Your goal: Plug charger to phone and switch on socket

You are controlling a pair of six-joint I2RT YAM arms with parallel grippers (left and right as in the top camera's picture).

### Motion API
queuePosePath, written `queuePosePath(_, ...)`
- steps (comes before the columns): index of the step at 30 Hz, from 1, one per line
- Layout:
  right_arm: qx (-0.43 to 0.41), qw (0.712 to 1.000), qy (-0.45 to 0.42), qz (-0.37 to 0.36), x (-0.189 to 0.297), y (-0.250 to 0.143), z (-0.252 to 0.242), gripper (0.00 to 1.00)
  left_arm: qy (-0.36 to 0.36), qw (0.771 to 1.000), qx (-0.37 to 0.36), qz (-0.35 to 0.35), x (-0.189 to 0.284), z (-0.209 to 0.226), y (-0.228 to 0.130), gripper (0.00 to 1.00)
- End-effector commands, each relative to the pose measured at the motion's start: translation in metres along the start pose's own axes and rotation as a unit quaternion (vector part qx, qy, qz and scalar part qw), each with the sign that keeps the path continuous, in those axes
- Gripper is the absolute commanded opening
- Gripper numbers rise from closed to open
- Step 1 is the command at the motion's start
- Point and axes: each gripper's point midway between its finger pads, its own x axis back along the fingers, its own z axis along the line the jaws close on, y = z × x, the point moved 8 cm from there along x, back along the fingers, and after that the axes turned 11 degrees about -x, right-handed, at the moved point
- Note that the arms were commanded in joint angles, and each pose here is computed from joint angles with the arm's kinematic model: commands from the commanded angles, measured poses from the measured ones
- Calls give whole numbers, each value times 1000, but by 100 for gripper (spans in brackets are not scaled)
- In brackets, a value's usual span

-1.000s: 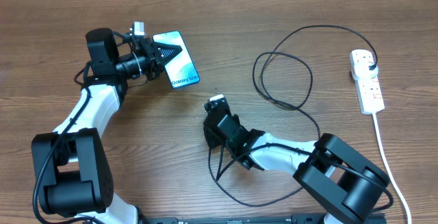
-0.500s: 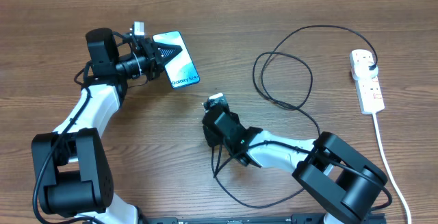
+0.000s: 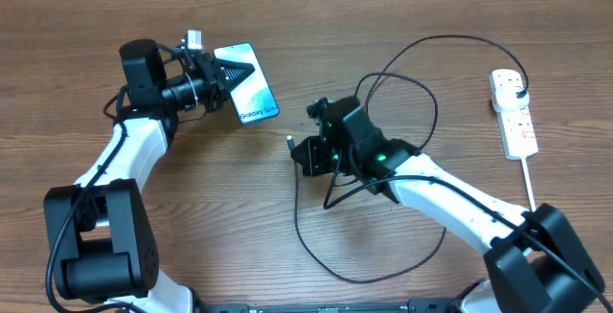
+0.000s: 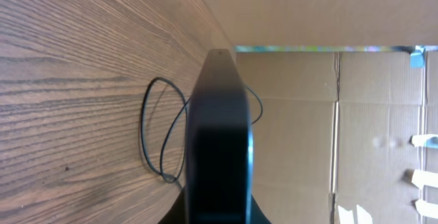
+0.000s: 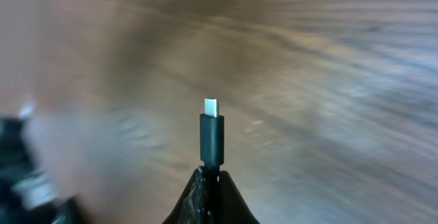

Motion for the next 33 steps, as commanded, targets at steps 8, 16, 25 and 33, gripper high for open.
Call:
queuePosePath(8,28,981,170,86,23,3,19,4,-26,998,-48,9,-3,-7,5,4)
queuePosePath(16,-30,970,209,121,36,8,12,4,-47,997,-52,30,-27,1,0,5)
queuePosePath(25,-34,963,231,138,39,8,12,4,-67,995,-58,47,-48,-3,-8,5)
queuePosePath(33,-62,963,233,117,50,26,-9,4,-75,994,-63,43,-48,-7,-6,5)
